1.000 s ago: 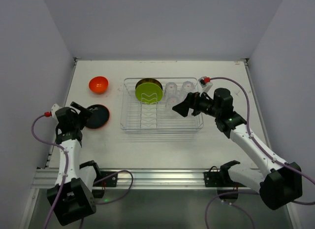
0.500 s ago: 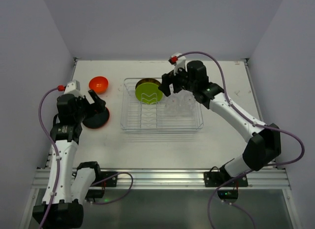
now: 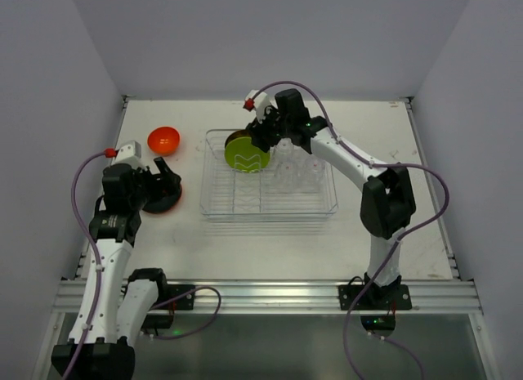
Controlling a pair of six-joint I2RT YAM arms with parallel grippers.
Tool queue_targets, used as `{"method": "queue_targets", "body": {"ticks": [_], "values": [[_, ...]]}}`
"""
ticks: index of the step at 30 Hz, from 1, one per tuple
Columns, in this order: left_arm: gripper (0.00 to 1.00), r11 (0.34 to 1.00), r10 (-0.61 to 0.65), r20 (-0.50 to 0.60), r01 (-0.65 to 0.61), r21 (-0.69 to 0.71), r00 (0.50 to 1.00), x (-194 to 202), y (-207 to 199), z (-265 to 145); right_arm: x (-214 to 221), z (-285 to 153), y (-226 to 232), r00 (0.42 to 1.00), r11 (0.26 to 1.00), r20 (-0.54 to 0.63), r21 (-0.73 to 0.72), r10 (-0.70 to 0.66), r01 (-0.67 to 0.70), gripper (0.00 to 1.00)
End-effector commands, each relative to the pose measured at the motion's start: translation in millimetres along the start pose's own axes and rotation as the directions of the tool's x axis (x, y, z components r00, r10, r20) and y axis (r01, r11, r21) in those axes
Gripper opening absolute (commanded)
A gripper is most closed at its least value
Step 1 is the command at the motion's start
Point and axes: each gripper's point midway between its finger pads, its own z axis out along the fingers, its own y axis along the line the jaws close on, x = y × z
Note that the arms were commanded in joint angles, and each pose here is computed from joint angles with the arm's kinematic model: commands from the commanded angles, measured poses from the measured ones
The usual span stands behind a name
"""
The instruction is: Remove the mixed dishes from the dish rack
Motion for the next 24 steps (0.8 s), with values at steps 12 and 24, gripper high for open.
{"method": "queue_targets", "body": {"ticks": [12, 24], "values": [[1.00, 0.998, 0.045, -0.001, -0.045, 0.037, 0.999, -1.7, -6.3, 5.6, 3.8, 36.0, 12.6, 0.997, 0.988, 0.006, -0.140, -0.073, 0.073, 0.58], [1.00, 0.998, 0.049, -0.003, -0.049, 0.044, 0.999, -1.2, -8.0, 5.3, 14.5, 36.6, 29.0, 0.992, 0.965, -0.002, -0.232, -0.123, 0.119, 0.11]]}}
